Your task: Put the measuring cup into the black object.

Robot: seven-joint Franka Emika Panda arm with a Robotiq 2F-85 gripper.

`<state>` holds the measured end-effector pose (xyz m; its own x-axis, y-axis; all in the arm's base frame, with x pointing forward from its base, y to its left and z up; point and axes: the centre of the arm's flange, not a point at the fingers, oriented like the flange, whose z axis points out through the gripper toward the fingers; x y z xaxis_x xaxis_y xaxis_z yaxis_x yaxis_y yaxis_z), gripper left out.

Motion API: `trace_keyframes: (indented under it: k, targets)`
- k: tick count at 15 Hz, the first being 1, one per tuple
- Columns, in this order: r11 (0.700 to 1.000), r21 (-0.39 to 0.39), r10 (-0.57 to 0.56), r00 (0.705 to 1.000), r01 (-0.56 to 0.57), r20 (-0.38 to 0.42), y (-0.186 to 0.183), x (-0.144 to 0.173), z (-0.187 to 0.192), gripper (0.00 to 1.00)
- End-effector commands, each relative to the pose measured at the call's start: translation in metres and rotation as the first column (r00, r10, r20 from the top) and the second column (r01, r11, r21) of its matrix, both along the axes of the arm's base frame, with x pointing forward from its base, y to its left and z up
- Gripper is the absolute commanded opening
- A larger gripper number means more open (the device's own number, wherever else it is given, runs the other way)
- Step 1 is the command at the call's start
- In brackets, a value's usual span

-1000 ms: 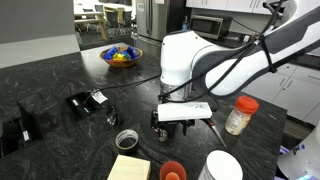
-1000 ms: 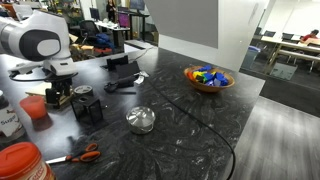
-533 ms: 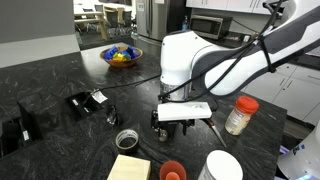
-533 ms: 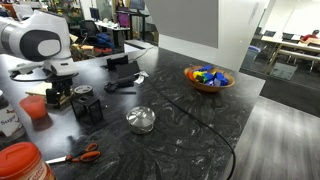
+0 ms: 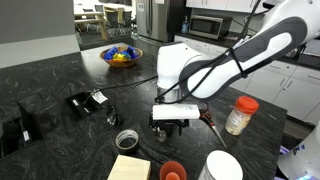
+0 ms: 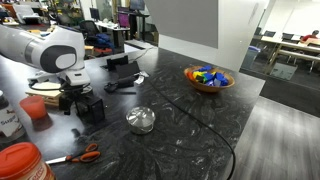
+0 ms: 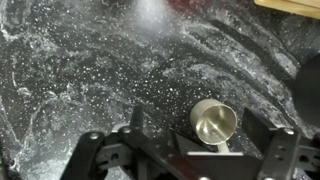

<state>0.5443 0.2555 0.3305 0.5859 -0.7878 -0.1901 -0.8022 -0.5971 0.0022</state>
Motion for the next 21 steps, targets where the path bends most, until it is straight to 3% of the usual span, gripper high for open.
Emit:
trace_keyframes:
  k: [1,9,21]
  targets:
    - [0.998,0.061,-0.017,1.0,0.017,-0.003,-0.003,0.017,-0.006,1.0]
    - [0.994,0.112,-0.009,0.999,0.015,-0.05,-0.006,0.017,-0.026,1.0]
    - [0.993,0.11,0.036,0.999,-0.032,-0.03,-0.005,0.025,-0.03,1.0]
